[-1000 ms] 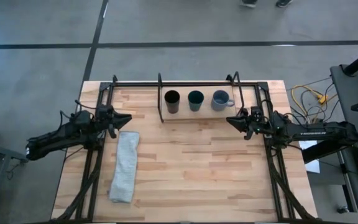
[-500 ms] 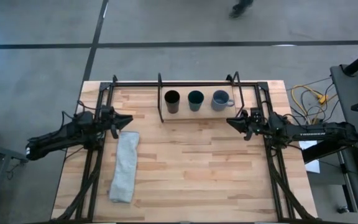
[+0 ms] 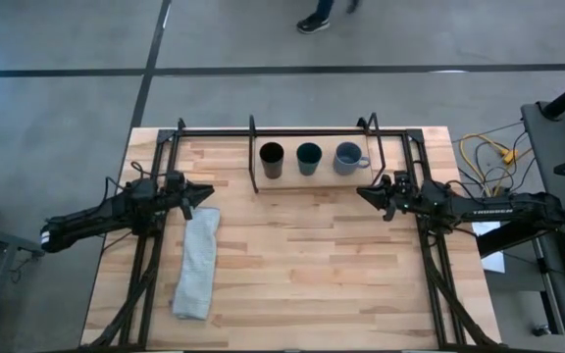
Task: Stack small to large cups/mugs on shelf
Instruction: Return to Home Position
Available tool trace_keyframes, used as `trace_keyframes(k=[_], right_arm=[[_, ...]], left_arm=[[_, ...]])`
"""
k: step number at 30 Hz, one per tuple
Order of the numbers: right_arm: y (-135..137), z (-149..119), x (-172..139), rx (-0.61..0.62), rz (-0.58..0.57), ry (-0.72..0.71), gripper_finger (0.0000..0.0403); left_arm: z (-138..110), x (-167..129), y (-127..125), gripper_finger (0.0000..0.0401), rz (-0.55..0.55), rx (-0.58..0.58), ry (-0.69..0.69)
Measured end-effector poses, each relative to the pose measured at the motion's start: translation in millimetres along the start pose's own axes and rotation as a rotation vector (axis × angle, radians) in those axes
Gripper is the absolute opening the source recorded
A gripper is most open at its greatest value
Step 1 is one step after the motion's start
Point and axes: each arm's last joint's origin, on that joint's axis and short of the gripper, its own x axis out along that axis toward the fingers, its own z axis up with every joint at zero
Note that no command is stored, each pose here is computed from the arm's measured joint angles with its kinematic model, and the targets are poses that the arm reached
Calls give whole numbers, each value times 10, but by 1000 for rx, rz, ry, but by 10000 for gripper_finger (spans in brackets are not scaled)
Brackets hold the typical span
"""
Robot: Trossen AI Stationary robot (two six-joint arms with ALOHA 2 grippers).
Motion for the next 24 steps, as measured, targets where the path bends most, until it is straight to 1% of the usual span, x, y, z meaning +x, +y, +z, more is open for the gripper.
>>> trace_keyframes(k=[4,12,19,24], right_arm=[[-25,-32,-1,20,-27,32,63],[-81,-93,-8,22,-94,88,63],[-95,-111,-11,21,-109,107,63],[-135,-160,-23,12,-151,158,63]], left_arm=[[-3,2,2,77,2,2,3],[-13,11,7,77,9,11,15],[-20,14,11,77,12,32,19],[-29,23,16,77,19,40,31]])
